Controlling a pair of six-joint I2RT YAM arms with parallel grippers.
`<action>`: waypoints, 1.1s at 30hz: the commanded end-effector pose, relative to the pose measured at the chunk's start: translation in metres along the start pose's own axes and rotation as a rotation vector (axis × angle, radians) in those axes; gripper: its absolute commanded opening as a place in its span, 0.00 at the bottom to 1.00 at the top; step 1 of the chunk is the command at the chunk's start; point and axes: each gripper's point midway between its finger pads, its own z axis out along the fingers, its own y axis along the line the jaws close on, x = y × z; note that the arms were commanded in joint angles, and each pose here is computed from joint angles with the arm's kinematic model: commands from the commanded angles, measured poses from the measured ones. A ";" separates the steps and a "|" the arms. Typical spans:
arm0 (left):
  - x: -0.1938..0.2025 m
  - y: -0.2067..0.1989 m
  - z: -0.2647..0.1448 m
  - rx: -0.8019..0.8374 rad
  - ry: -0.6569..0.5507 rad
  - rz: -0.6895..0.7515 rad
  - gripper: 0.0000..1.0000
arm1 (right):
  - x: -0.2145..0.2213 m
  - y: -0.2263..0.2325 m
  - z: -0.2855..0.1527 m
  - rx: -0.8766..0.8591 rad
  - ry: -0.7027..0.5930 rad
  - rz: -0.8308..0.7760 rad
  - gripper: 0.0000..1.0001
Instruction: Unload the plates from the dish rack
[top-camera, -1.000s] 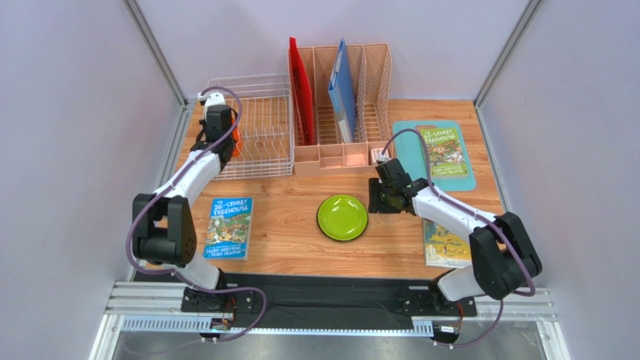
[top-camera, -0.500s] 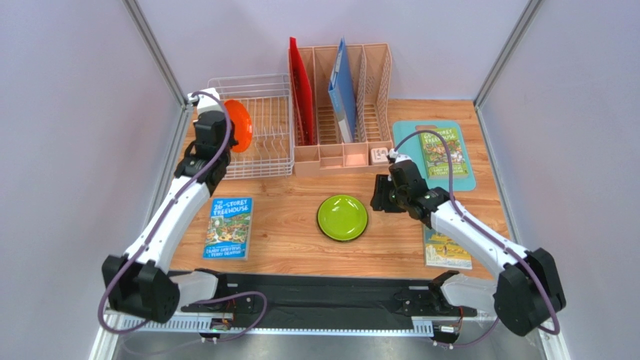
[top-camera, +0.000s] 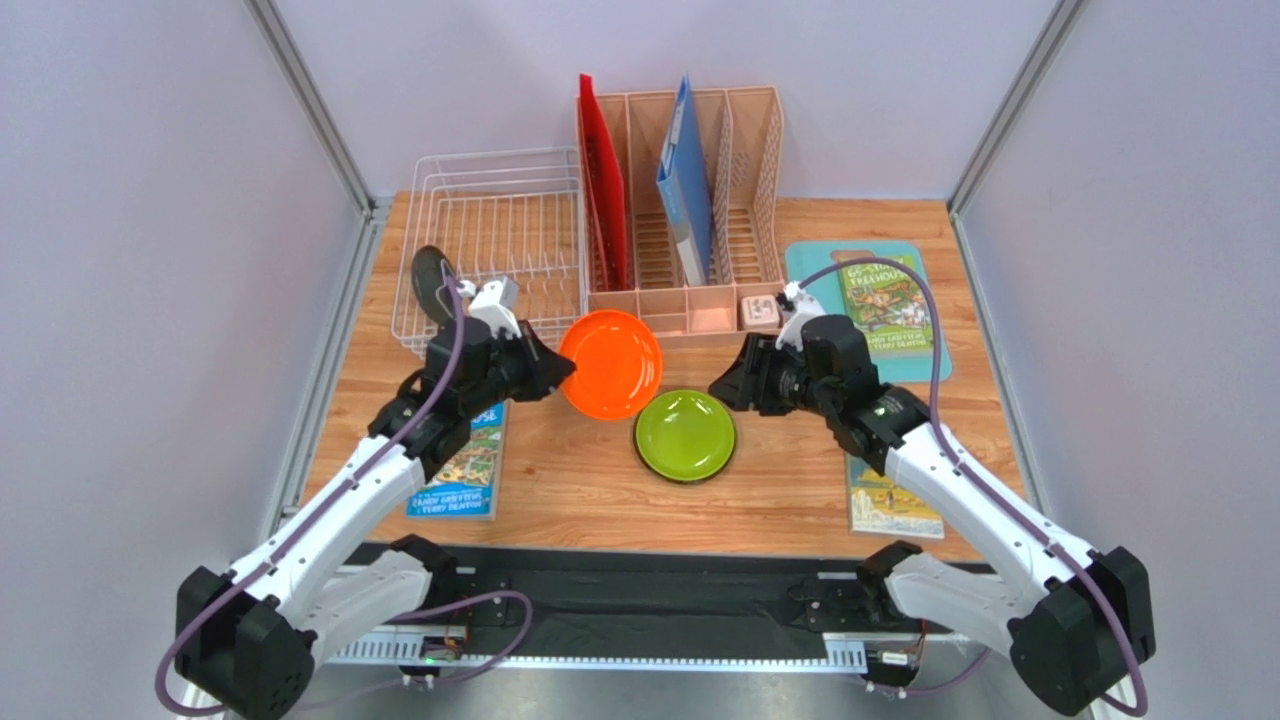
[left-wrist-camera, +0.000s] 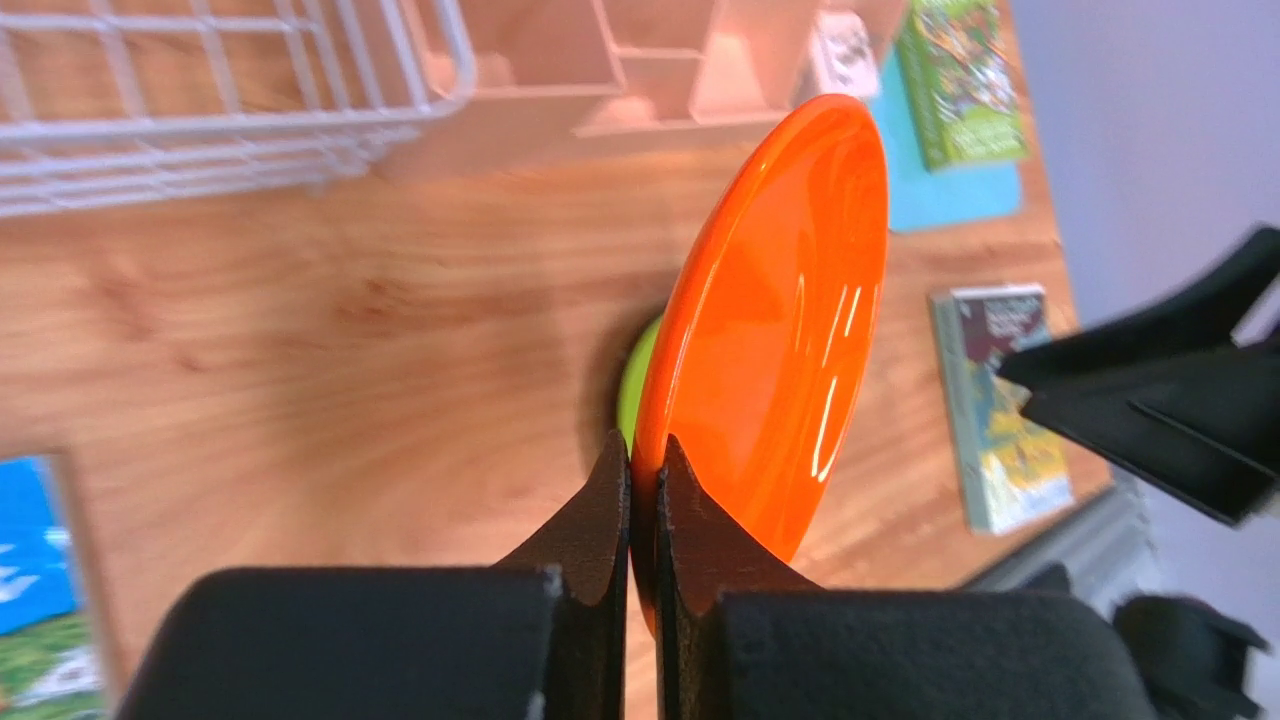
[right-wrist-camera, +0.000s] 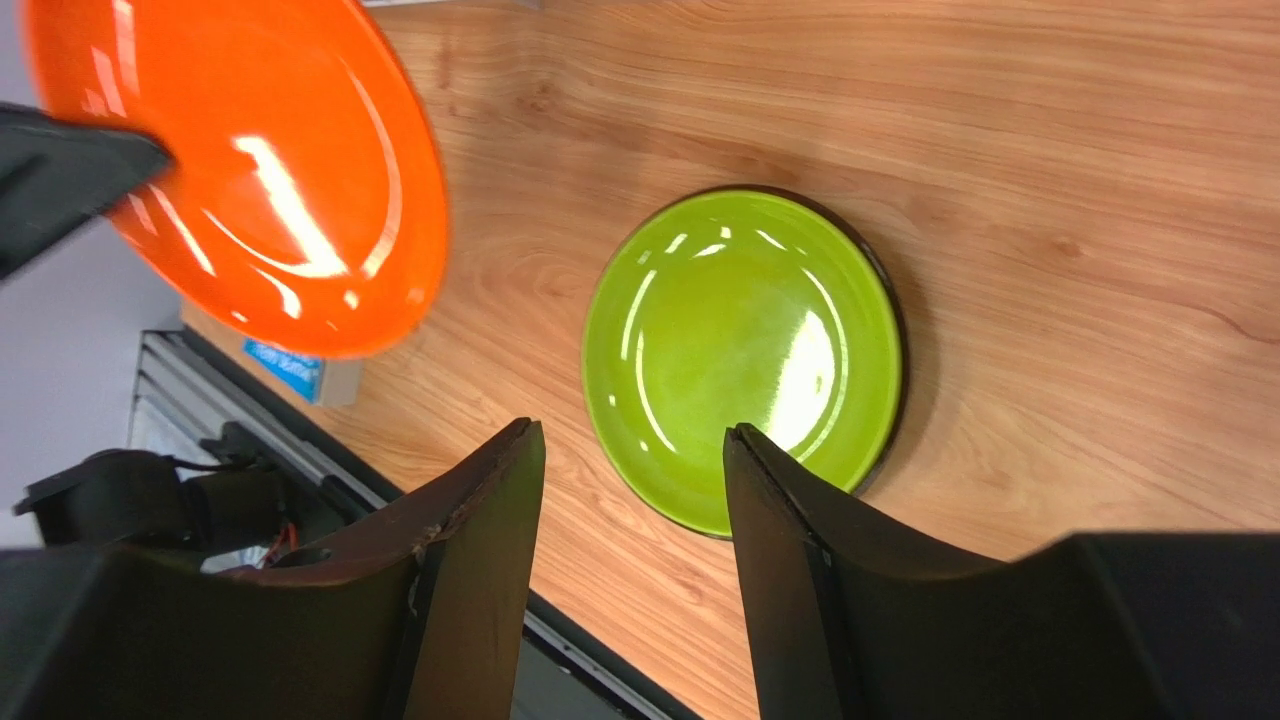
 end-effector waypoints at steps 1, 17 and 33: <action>-0.001 -0.049 -0.004 0.207 -0.019 -0.085 0.00 | -0.013 0.034 -0.002 -0.153 -0.047 0.001 0.53; 0.023 -0.093 0.015 0.321 0.059 -0.069 0.00 | -0.010 0.045 0.036 -0.213 0.005 -0.026 0.49; 0.017 -0.029 0.018 -0.029 0.008 0.066 0.78 | 0.004 -0.012 0.032 0.045 -0.005 -0.015 0.00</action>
